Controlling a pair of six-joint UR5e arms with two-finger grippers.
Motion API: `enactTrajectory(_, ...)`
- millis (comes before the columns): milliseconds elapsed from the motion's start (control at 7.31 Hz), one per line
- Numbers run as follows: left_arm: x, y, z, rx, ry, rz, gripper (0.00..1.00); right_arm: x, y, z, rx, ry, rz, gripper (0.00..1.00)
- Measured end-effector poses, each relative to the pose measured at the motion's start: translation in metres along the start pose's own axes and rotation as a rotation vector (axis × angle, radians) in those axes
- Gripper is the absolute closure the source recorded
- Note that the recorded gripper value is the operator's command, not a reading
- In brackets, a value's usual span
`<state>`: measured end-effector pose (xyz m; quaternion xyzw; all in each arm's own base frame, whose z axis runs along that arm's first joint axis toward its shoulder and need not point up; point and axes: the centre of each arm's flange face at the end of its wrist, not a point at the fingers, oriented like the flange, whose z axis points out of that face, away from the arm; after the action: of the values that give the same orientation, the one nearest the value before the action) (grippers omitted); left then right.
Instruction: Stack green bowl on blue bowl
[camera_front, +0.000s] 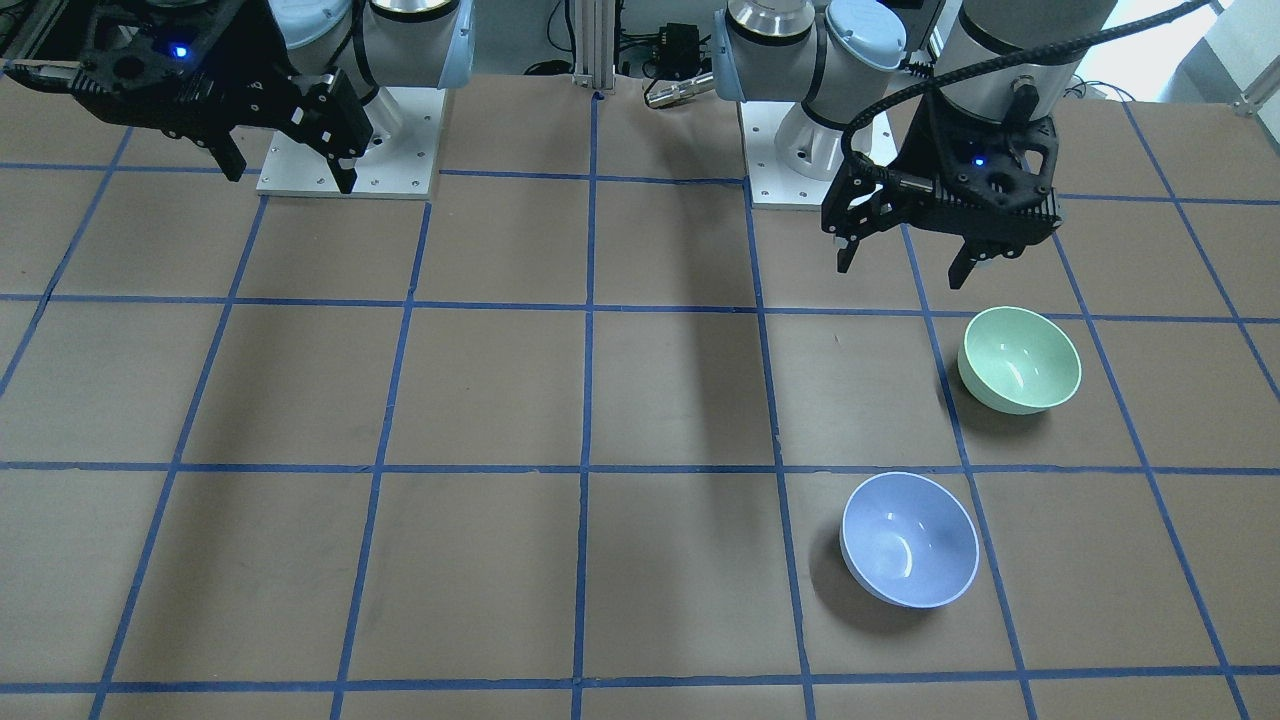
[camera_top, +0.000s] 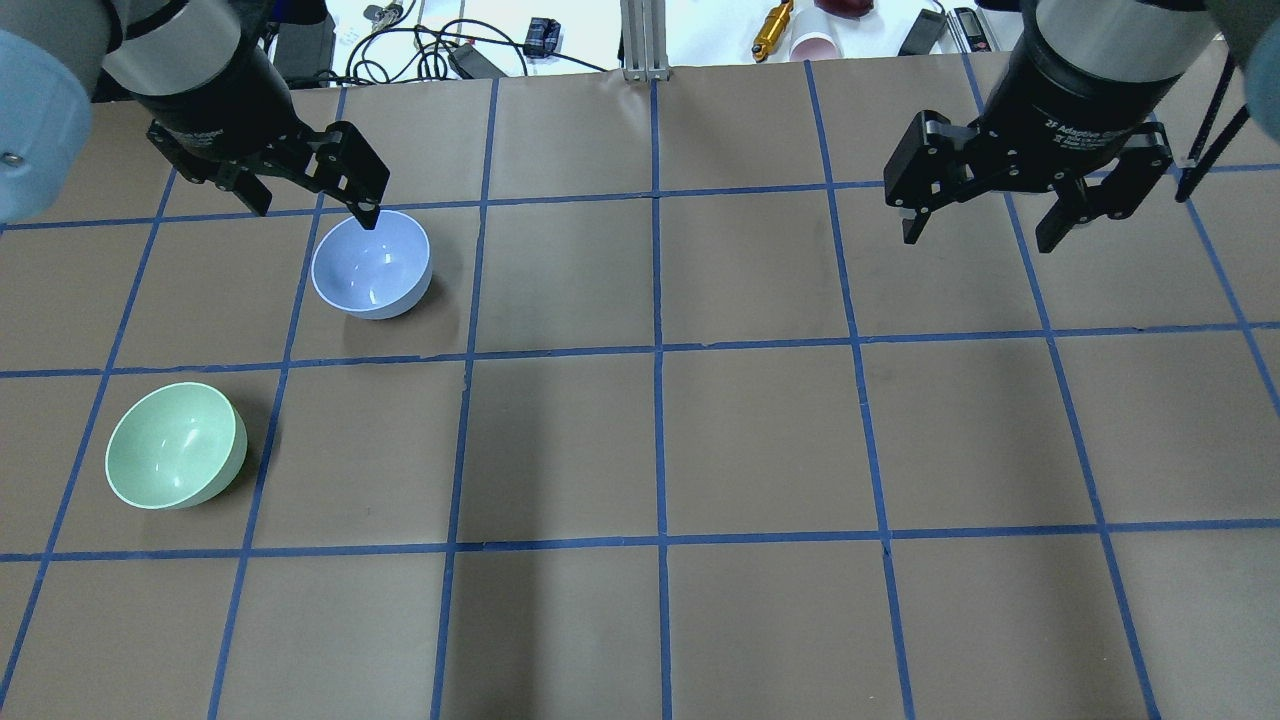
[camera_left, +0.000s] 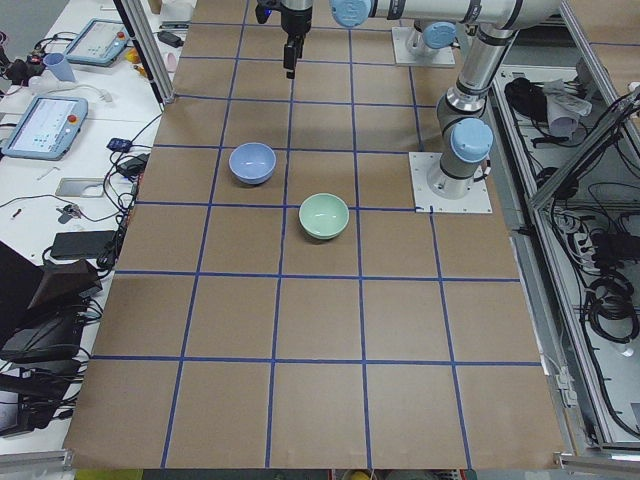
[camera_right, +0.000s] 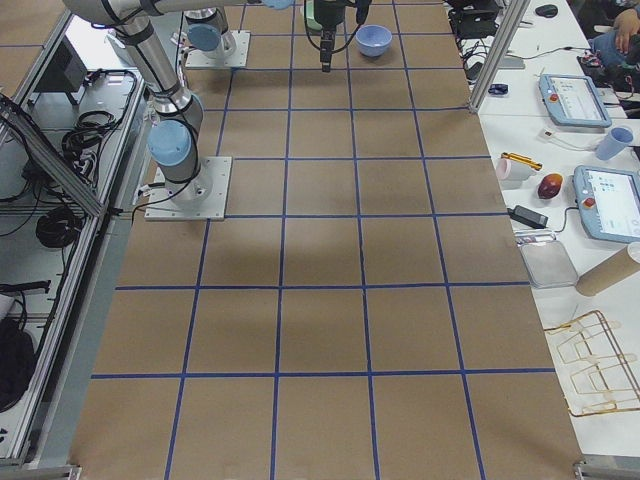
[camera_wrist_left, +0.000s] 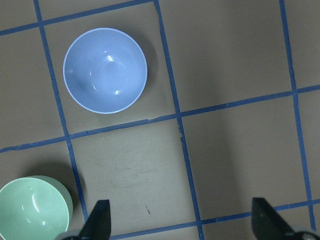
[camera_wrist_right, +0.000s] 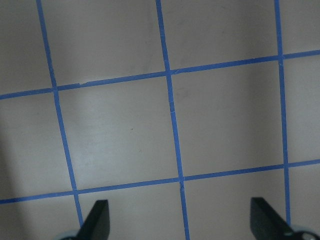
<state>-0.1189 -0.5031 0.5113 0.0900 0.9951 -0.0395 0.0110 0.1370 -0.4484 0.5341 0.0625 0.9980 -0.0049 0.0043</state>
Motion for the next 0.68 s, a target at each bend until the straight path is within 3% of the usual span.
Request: enactTrajectory(684, -0.0025, 0.0005, -0.0058, 0.010, -0.006, -0.005, 0.00, 0.0000, 0.0000, 0.0000, 0.000, 0.000, 0.000, 0.00)
